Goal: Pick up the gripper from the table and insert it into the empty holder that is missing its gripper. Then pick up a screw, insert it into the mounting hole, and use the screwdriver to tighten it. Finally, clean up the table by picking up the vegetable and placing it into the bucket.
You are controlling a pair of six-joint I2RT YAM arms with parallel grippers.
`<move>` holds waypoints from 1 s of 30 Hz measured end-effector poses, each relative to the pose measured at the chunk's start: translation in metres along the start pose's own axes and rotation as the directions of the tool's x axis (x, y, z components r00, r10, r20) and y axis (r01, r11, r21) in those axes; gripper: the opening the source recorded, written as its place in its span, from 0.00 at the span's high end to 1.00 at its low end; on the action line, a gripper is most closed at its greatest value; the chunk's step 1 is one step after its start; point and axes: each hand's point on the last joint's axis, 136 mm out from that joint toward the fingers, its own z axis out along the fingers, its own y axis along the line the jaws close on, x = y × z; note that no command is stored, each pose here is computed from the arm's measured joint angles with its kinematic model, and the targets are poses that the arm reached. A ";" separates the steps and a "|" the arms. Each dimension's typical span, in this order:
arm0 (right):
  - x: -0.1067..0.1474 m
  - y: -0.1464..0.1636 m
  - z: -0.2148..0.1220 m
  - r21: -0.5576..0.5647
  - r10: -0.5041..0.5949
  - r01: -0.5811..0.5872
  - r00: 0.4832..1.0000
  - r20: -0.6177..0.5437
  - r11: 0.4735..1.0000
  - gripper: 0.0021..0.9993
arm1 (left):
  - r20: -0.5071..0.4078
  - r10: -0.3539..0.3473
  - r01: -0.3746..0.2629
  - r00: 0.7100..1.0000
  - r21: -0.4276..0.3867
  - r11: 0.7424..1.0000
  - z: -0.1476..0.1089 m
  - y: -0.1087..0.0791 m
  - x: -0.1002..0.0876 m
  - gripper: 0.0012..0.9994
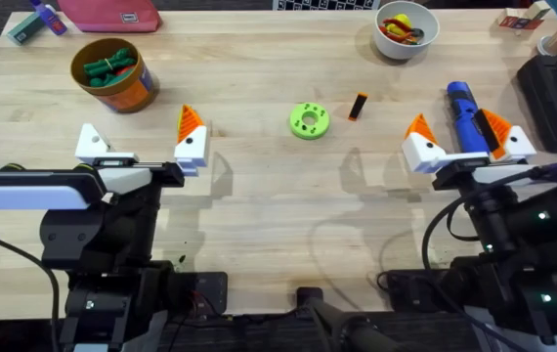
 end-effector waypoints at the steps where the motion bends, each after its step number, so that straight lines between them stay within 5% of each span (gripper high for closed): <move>1: 0.000 0.000 0.000 0.000 0.000 0.000 1.000 0.000 1.000 0.01 | 0.000 0.000 0.000 1.000 0.000 1.000 0.000 0.000 0.000 0.01; 8: -0.007 0.000 0.000 0.001 -0.001 0.001 1.000 0.027 1.000 0.01 | 0.133 0.039 -0.039 0.990 -0.004 0.999 -0.002 0.000 -0.033 0.01; 12: -0.042 -0.001 -0.004 0.007 -0.004 0.003 0.985 0.171 1.000 0.01 | 0.219 0.099 -0.097 0.971 -0.020 0.995 -0.006 0.000 -0.054 0.01; 17: -0.075 -0.002 -0.012 0.012 -0.007 0.003 0.954 0.301 1.000 0.01 | 0.224 0.150 -0.143 0.963 -0.048 0.989 -0.007 0.002 -0.060 0.01; 21: -0.092 -0.003 -0.017 0.021 -0.007 0.001 0.947 0.321 1.000 0.01 | 0.223 0.171 -0.153 0.960 -0.092 0.984 -0.009 0.009 -0.085 0.01; 25: -0.124 -0.004 -0.022 0.027 -0.008 -0.001 0.943 0.334 1.000 0.01 | 0.158 0.198 -0.182 0.967 -0.108 0.977 0.000 0.012 -0.110 0.01; 30: -0.136 -0.005 -0.002 0.031 -0.004 -0.001 0.986 0.167 1.000 0.01 | -0.068 0.215 -0.220 0.974 -0.075 0.973 0.033 0.014 -0.106 0.01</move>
